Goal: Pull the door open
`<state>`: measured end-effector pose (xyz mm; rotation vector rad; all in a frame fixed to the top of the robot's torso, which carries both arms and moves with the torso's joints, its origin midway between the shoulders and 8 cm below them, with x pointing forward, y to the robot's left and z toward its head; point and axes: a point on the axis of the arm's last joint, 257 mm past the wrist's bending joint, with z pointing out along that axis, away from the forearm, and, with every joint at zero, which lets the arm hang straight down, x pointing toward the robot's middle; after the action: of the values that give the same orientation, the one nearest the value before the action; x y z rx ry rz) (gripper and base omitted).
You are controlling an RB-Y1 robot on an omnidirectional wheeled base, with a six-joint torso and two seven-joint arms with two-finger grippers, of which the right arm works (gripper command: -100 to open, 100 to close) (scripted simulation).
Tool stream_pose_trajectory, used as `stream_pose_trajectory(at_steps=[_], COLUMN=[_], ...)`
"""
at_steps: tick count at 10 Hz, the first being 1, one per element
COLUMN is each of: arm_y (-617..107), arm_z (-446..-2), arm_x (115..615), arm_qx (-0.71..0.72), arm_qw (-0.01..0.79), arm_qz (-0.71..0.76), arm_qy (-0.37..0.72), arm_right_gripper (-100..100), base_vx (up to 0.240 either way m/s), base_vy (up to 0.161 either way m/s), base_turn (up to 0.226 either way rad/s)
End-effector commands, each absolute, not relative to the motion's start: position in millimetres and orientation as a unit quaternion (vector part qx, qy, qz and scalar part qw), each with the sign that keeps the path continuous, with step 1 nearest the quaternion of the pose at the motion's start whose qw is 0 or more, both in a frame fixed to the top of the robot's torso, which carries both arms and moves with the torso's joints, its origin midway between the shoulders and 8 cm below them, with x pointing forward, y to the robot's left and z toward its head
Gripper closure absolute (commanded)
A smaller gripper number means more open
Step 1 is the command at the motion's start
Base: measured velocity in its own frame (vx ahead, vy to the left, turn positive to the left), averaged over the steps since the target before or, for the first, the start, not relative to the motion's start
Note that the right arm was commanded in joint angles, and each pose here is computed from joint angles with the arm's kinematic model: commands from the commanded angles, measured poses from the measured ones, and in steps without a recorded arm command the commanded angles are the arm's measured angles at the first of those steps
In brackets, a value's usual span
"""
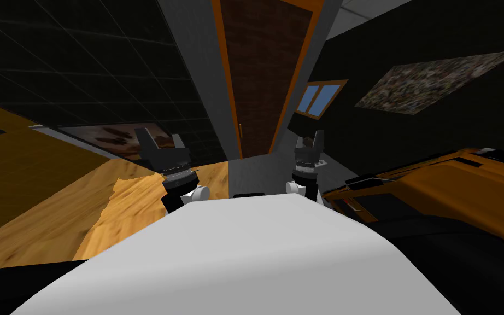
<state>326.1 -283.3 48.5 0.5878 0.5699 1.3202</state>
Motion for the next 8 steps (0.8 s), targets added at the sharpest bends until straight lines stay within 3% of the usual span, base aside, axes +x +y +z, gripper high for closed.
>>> stream_pose_trajectory(at_steps=[1, 8], arm_y=[-286, -297], arm_z=[38, -6], arm_x=[332, 356], arm_qx=[0.278, 0.336], arm_qw=[0.697, 0.627], arm_qz=[0.61, 0.663], arm_qy=[0.254, 0.233], arm_right_gripper=[-100, -100], base_vx=[0.065, 0.13], base_vy=[-0.073, 0.022], base_turn=[0.174, 0.131])
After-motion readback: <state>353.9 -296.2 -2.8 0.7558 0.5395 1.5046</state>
